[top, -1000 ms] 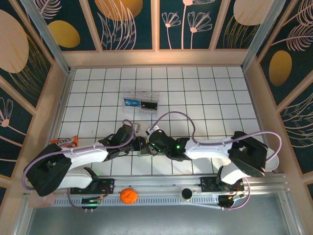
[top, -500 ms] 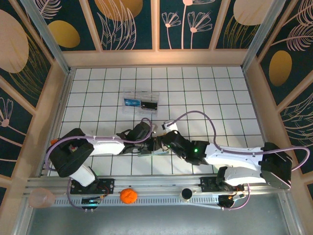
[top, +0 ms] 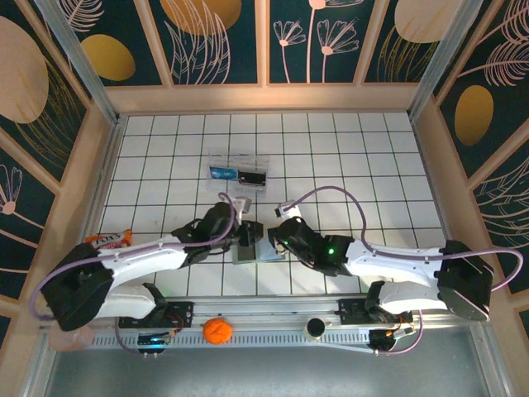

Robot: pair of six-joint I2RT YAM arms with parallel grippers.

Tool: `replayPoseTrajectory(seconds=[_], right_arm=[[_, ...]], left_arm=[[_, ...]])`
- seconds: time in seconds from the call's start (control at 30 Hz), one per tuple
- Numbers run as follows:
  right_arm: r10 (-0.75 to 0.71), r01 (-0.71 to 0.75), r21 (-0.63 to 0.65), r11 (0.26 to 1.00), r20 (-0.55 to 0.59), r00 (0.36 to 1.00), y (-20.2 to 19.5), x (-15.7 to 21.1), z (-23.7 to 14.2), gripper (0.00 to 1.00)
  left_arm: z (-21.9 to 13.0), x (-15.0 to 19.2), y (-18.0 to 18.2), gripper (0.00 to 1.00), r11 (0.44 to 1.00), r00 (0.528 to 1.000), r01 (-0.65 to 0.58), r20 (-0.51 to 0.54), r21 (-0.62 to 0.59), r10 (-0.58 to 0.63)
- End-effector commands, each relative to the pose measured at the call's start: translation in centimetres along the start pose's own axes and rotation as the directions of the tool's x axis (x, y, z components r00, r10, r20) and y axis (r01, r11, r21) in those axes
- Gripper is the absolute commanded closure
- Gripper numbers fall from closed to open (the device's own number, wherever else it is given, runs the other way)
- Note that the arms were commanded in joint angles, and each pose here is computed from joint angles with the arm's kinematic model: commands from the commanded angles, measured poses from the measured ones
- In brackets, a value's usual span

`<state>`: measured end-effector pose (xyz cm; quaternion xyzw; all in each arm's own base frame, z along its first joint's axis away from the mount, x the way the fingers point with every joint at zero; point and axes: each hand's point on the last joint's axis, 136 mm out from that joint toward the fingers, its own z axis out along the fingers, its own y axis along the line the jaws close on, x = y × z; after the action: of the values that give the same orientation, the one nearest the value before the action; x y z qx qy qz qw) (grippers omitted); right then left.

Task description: Take the credit cards out of the card holder

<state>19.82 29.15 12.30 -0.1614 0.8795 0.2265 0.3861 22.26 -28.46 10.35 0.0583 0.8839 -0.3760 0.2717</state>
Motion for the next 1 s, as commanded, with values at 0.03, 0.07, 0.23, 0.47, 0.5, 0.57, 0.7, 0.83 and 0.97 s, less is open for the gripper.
replayPoseTrajectory(seconds=[0.03, 0.07, 0.23, 0.47, 0.5, 0.57, 0.7, 0.83, 0.97], right_arm=[[0.014, -0.042, -0.229, 0.973, -0.126, 0.992, 3.3, 0.9, 1.9, 0.86], [0.003, -0.045, -0.264, 0.964, -0.157, 0.988, 4.0, 1.4, 2.2, 0.87], [-0.018, -0.08, -0.329, 0.941, -0.283, 0.959, 5.2, 4.4, 4.0, 0.88], [0.028, -0.118, -0.204, 0.972, -0.395, 0.918, 2.5, 8.0, 5.4, 0.9], [0.041, -0.122, -0.174, 0.977, -0.408, 0.912, 1.8, 8.5, 5.5, 0.9], [0.064, -0.124, -0.119, 0.985, -0.415, 0.908, 0.8, 8.9, 5.7, 0.91], [0.081, -0.11, -0.049, 0.993, -0.407, 0.91, -0.4, 8.8, 5.7, 0.93], [0.046, -0.089, -0.107, 0.99, -0.354, 0.934, 1.2, 6.4, 5.0, 0.9], [0.027, -0.102, -0.225, 0.969, -0.316, 0.948, 3.9, 3.8, 4.3, 0.81]], left_arm=[[-1.1, 1.5, 5.8, 0.76, 0.987, 0.998, 0.065, 0.001, -0.146, -0.066], [-1.1, 1.8, 6.1, 0.76, 0.987, 0.998, 0.063, -0.006, -0.15, -0.065], [-0.8, 3.2, 7.0, 0.72, 0.985, 0.997, 0.04, -0.053, -0.169, -0.05], [-0.6, 4.3, 8.6, 0.78, 0.975, 0.996, 0.026, -0.083, -0.219, -0.045], [-0.5, 4.4, 8.9, 0.79, 0.973, 0.995, 0.024, -0.087, -0.23, -0.045], [-0.4, 4.7, 9.2, 0.81, 0.97, 0.994, 0.02, -0.095, -0.243, -0.044], [-0.5, 5.1, 9.8, 0.83, 0.964, 0.993, 0.013, -0.108, -0.265, -0.043], [-0.8, 4.8, 9.3, 0.83, 0.968, 0.994, 0.011, -0.104, -0.249, -0.038], [-1.3, 4.0, 8.4, 0.82, 0.974, 0.997, 0.005, -0.078, -0.225, -0.023]])
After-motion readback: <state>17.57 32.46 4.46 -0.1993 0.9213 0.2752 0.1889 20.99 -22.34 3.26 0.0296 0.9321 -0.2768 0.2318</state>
